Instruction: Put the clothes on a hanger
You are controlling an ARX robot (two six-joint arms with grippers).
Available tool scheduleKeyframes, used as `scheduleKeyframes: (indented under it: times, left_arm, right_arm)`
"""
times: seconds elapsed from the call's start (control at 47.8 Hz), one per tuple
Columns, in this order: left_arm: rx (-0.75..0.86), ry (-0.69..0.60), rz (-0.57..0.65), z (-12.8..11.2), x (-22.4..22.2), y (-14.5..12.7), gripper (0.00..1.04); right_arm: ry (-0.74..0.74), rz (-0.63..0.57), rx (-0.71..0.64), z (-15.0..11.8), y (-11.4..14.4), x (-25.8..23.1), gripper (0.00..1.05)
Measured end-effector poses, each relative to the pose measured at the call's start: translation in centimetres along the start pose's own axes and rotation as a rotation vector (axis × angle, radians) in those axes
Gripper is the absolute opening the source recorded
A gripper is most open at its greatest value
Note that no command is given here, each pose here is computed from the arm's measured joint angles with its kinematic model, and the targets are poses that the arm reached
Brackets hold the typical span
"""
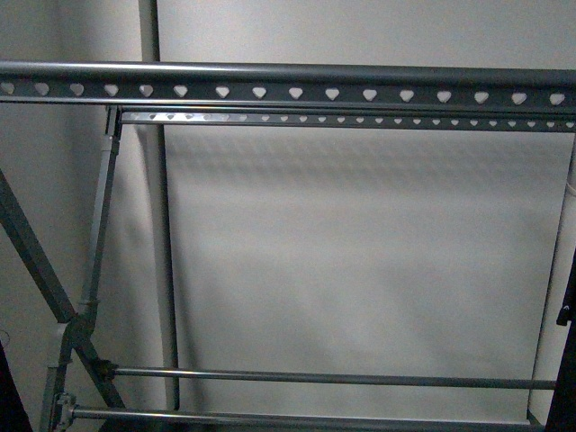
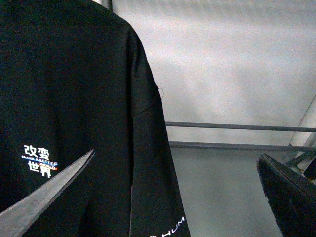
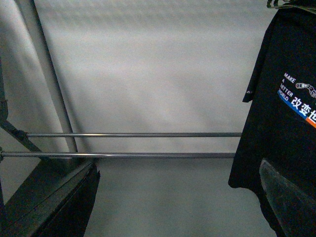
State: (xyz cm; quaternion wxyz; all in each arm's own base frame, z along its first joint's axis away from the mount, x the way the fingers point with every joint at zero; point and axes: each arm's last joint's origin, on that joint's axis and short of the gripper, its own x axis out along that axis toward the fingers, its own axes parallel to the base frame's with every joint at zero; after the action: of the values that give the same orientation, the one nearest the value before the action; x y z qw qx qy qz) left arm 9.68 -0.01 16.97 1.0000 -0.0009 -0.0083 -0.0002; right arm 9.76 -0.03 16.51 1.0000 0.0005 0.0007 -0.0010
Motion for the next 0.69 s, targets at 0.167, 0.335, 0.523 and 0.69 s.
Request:
scheduleKeyframes:
  times: [0.167,0.335,0.523,0.69]
  left_arm:
    - [0.000,0.000,0.000,0.0,0.0,0.0,0.98]
    - [0.062,0.085,-0.100,-0.1,0.1,0.0,0.98]
    - [0.062,0.112,-0.024,4.5,3.7,1.5,0.98]
    - [-0.262,0.140,0.174,10.1,9.4,4.0,0.98]
  right_arm:
    - [0.000,0.000,0.000,0.0,0.0,0.0,0.97]
    - [0.000,-0.001,0.000,0.0,0.0,0.0,0.97]
    - [0.000,0.000,0.000,0.0,0.0,0.0,0.97]
    - [0.000,0.000,0.000,0.0,0.0,0.0,0.97]
